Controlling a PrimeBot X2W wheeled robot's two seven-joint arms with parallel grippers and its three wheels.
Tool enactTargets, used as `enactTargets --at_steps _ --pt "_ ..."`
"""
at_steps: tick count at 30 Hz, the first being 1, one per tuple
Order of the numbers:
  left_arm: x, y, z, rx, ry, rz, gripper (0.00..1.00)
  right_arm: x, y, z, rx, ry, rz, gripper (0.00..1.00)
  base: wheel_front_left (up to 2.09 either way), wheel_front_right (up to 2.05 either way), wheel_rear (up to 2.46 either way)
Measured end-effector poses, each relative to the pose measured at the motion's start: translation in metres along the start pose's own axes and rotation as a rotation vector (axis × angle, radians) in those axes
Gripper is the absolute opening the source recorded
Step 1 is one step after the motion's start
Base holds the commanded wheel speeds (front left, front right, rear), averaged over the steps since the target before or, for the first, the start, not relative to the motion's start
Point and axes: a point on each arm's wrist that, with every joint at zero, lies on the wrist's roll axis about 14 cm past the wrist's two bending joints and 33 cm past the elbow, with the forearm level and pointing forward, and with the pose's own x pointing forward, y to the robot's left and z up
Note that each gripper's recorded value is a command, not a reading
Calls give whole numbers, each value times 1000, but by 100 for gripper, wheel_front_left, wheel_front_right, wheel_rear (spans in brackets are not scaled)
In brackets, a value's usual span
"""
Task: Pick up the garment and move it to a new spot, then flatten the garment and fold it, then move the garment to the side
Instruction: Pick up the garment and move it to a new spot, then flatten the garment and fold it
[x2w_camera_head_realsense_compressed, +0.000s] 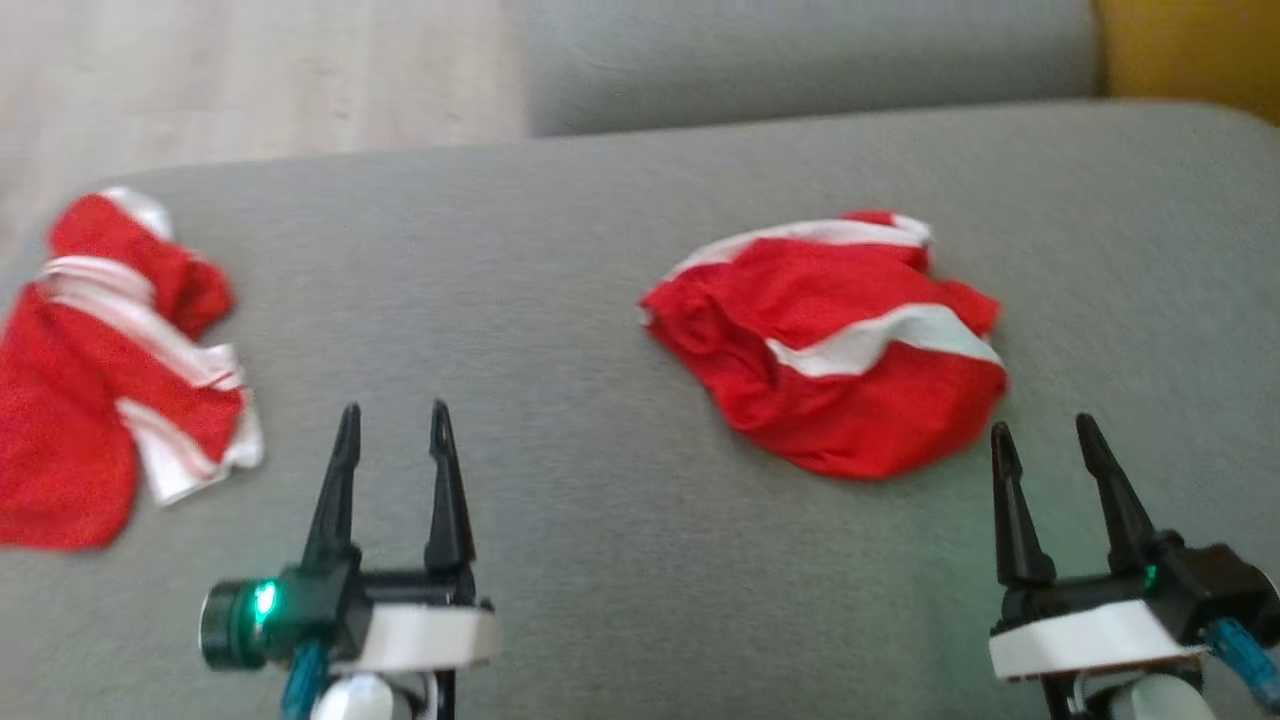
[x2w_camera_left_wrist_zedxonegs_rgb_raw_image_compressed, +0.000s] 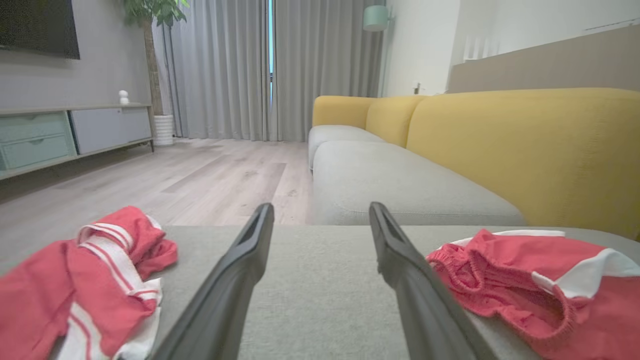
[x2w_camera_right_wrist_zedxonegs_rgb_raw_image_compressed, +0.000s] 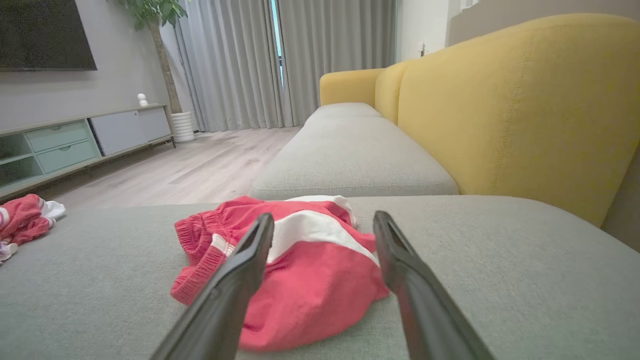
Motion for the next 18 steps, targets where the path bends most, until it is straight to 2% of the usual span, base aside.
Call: enactTargets --at_steps 7,11,18 --pt "-49 30 9 29 -23 93 100 1 28 9 -15 -26 90 100 0 0 0" --pt "-66 31 3 39 -3 97 100 -4 33 5 -11 -15 108 100 0 0 0" --pt "-67 22 5 41 -12 65 100 -9 38 6 -5 -18 119 100 0 0 0"
